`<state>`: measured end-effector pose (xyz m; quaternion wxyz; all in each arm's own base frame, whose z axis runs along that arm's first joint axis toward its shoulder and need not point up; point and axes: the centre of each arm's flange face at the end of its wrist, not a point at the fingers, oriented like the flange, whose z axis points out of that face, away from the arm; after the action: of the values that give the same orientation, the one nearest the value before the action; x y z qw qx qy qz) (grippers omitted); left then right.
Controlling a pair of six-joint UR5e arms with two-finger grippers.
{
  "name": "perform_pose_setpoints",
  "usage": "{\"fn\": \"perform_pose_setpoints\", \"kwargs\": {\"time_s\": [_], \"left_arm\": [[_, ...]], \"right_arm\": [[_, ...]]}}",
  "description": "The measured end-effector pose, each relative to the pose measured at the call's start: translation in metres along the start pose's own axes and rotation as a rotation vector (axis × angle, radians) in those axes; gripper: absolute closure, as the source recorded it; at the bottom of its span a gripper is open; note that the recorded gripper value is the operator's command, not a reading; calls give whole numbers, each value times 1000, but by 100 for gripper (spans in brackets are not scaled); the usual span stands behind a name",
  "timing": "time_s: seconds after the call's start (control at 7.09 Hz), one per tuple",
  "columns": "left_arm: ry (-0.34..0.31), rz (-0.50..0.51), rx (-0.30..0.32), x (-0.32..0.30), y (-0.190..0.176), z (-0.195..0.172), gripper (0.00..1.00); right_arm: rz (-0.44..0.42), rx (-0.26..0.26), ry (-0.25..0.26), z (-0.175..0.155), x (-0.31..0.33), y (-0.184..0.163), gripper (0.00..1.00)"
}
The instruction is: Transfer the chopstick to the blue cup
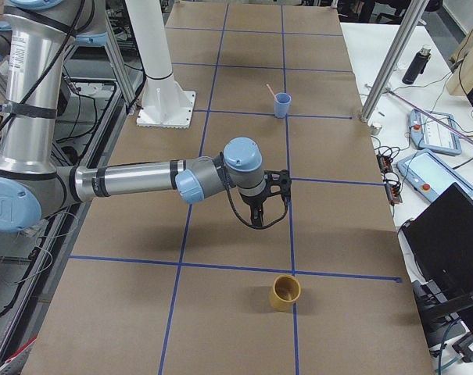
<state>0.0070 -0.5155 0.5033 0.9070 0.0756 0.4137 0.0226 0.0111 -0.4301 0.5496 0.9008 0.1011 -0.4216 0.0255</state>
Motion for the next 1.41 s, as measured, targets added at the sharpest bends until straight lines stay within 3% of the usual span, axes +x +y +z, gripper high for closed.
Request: {"fn": "perform_pose_setpoints", "kwargs": {"time_s": [0.99, 1.41], "left_arm": [[29, 5, 20, -1, 7, 12, 1], [27, 18, 23, 1, 4, 14, 1]], "right_arm": [[-19, -26, -32, 7, -11, -1, 0], [-41, -60, -35, 19, -17, 3, 0]]}}
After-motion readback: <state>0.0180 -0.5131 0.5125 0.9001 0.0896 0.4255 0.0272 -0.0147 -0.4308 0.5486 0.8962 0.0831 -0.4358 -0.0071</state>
